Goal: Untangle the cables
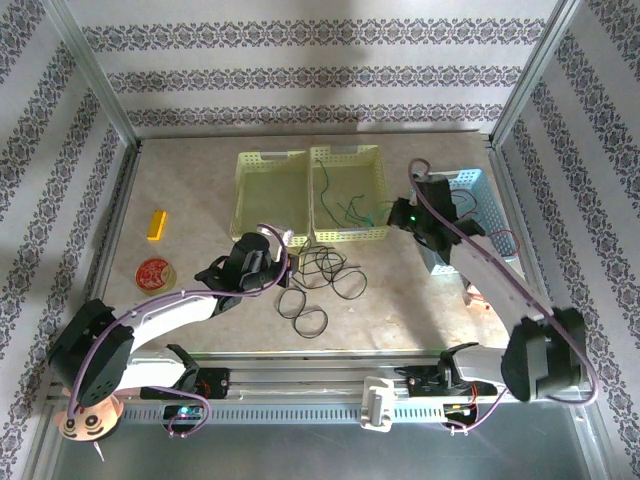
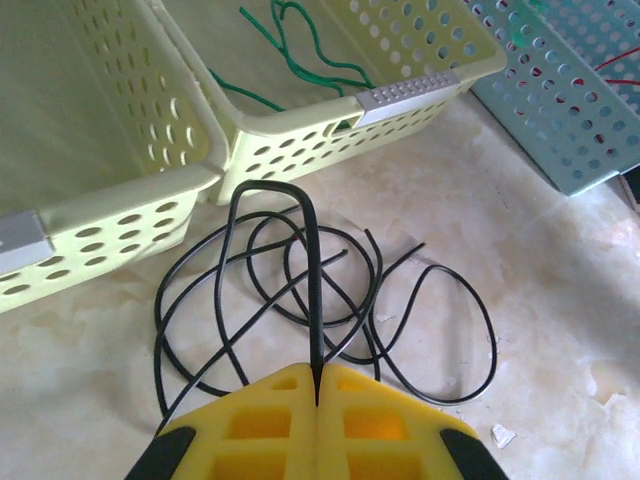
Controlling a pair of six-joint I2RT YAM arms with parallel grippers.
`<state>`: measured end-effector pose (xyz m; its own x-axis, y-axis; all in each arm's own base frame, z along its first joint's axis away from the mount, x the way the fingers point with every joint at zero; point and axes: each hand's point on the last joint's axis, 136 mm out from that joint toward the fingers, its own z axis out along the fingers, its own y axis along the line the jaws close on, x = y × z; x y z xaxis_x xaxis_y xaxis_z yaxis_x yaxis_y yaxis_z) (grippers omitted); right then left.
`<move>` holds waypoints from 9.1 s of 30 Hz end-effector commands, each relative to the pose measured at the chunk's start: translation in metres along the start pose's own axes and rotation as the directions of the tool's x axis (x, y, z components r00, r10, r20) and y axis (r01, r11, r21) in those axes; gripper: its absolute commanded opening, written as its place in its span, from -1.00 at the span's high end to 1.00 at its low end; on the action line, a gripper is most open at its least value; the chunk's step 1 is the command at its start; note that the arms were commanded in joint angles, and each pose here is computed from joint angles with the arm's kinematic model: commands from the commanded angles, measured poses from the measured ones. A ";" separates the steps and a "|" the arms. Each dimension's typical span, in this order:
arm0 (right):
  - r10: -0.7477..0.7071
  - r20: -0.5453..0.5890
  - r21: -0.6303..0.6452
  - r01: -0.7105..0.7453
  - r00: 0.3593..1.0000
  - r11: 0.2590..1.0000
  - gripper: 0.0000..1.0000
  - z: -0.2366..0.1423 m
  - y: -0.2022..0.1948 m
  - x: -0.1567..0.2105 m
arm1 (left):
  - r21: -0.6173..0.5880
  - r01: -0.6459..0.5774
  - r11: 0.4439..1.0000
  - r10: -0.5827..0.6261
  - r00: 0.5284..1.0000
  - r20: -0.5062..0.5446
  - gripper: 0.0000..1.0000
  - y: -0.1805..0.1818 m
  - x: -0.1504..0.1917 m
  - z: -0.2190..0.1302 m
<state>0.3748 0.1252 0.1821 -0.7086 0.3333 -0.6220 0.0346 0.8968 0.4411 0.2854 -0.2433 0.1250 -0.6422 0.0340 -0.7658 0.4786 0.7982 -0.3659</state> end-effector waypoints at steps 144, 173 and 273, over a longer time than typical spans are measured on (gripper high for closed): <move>0.028 -0.118 0.105 -0.015 0.993 0.994 0.12 0.003 -0.038 0.050 | 0.518 0.039 0.854 -0.201 0.945 0.260 1.00 -0.059 -0.242 -0.133; -0.064 -0.176 0.004 0.065 0.982 0.998 0.12 -0.001 -0.016 0.059 | -0.276 0.347 0.896 -0.251 0.910 0.330 1.00 0.154 -0.226 -0.024; -0.078 -0.327 0.073 0.108 0.942 0.991 0.12 0.022 -0.032 0.112 | 0.040 -0.252 0.967 0.253 0.933 -0.256 -0.73 -0.062 0.010 0.041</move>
<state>0.3062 0.1594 0.0941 -0.8987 0.0788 -0.4315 -0.0816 0.9365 0.3410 0.3142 -0.2978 0.1496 -0.6217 0.2299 -0.7487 0.5314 0.8261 -0.1876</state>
